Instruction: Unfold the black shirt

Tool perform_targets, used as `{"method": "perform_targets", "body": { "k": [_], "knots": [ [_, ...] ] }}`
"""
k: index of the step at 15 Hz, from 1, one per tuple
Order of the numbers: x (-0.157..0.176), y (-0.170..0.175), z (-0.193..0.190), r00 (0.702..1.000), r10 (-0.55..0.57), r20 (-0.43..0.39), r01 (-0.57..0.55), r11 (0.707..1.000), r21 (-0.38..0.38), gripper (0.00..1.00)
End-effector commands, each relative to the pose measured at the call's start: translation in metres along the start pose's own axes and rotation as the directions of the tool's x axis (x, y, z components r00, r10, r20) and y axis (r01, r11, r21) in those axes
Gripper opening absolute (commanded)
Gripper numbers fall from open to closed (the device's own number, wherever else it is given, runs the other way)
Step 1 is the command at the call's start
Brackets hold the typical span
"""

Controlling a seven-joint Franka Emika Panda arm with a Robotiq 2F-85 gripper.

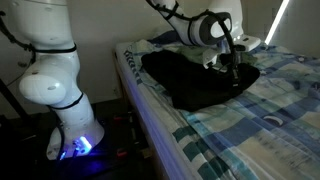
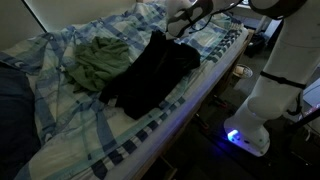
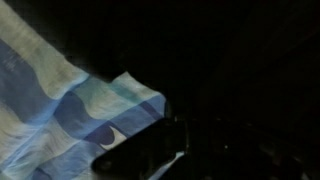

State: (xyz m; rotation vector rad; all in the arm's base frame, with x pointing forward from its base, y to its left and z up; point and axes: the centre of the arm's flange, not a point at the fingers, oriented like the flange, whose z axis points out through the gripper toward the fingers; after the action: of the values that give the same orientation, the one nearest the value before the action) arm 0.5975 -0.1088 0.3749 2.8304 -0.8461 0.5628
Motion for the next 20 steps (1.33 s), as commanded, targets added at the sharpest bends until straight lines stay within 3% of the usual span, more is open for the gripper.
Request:
{"method": "perform_targets", "body": {
  "k": [1,2,3,4,9,13,15,20],
  "knots": [
    [0.025,-0.001,0.013,1.0,-0.002,-0.003,0.003,1.0,0.018,0.01],
    [0.026,-0.004,0.016,1.0,-0.013,0.002,0.013,1.0,0.023,0.01],
    [0.025,-0.008,0.018,1.0,-0.023,0.008,0.022,0.999,0.022,0.12],
    [0.023,-0.011,0.02,0.999,-0.027,0.018,0.027,0.999,0.019,0.3],
    [0.002,-0.011,0.001,0.998,-0.05,0.026,0.051,0.999,-0.016,0.65],
    [-0.006,0.014,-0.027,0.998,-0.018,0.057,0.026,0.99,-0.138,0.95],
    [-0.01,0.034,-0.04,0.996,0.013,0.093,0.004,0.984,-0.18,1.0],
    [-0.025,0.056,-0.054,0.973,0.061,0.222,-0.005,0.969,-0.248,1.0]
  ]
}}
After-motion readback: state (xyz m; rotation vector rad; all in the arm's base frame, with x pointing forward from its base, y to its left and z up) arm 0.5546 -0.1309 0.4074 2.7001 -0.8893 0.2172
